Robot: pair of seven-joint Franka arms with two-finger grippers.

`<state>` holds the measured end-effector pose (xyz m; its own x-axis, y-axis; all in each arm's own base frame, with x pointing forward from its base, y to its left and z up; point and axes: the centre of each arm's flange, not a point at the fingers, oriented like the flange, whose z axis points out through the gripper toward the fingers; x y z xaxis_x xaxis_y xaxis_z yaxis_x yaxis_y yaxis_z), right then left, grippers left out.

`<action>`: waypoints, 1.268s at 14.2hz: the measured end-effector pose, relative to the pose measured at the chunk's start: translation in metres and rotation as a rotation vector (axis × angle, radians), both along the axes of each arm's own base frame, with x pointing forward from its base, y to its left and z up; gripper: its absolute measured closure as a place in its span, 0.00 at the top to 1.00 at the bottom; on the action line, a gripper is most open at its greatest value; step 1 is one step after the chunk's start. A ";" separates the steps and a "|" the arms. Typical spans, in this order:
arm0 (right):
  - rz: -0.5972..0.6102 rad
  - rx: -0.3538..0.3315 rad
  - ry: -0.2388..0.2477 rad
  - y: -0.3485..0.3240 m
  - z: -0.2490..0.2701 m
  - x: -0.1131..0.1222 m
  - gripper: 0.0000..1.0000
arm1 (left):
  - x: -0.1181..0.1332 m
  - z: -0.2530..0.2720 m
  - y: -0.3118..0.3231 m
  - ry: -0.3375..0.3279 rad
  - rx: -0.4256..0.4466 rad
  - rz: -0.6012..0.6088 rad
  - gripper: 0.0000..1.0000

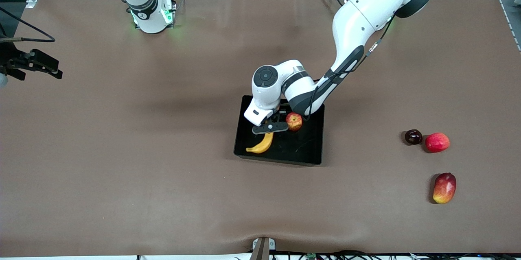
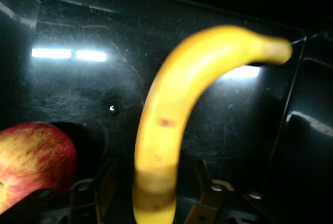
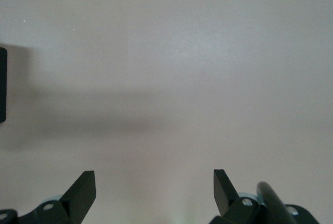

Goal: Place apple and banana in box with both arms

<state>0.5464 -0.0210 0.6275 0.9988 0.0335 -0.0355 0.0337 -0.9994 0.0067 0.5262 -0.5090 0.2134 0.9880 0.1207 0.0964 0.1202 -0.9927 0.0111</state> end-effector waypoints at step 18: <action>0.001 -0.005 -0.095 0.001 0.016 -0.021 1.00 | 0.097 0.375 0.315 -0.094 0.035 0.079 1.00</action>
